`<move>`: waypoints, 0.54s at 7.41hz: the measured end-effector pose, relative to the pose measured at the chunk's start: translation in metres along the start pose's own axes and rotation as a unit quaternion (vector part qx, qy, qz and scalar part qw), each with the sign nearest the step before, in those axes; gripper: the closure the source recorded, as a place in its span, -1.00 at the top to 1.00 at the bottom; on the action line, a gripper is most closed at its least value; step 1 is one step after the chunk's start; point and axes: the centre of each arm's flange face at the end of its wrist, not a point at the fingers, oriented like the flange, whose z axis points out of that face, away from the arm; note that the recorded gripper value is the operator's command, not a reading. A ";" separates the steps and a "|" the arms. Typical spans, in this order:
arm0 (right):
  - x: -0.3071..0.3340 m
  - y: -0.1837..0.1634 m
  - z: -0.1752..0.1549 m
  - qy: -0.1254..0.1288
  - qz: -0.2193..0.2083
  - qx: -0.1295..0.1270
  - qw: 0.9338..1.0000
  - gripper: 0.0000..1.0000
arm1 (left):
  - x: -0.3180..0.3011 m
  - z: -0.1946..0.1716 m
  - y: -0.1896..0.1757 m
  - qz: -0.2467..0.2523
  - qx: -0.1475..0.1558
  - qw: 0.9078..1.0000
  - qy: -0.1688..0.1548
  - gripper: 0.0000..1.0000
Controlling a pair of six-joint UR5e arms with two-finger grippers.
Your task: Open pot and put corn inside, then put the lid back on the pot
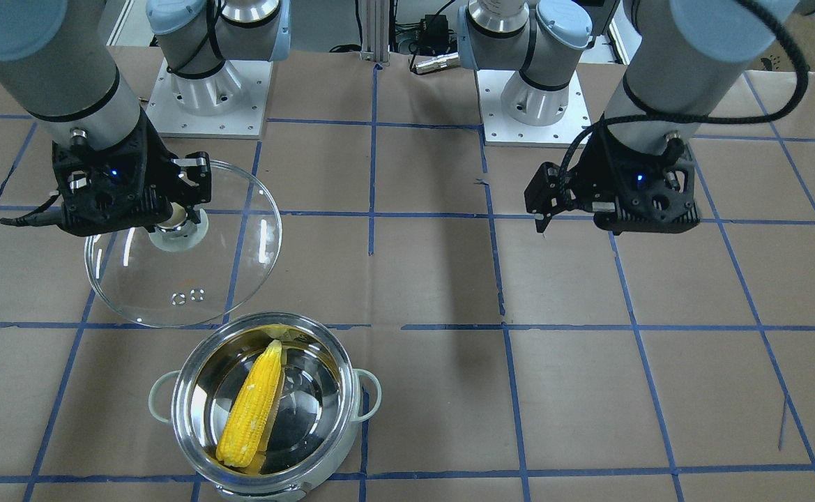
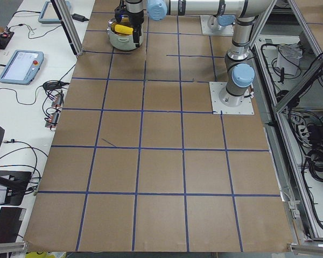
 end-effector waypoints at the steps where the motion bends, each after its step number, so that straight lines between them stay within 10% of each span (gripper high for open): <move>1: -0.011 -0.018 0.009 -0.004 -0.007 0.004 1.000 -0.42 | -0.003 -0.012 0.014 0.001 0.006 1.000 -0.004 1.00; 4: -0.058 -0.094 0.061 -0.002 -0.035 0.016 0.999 -0.42 | -0.004 -0.010 0.016 0.003 0.008 1.000 -0.004 1.00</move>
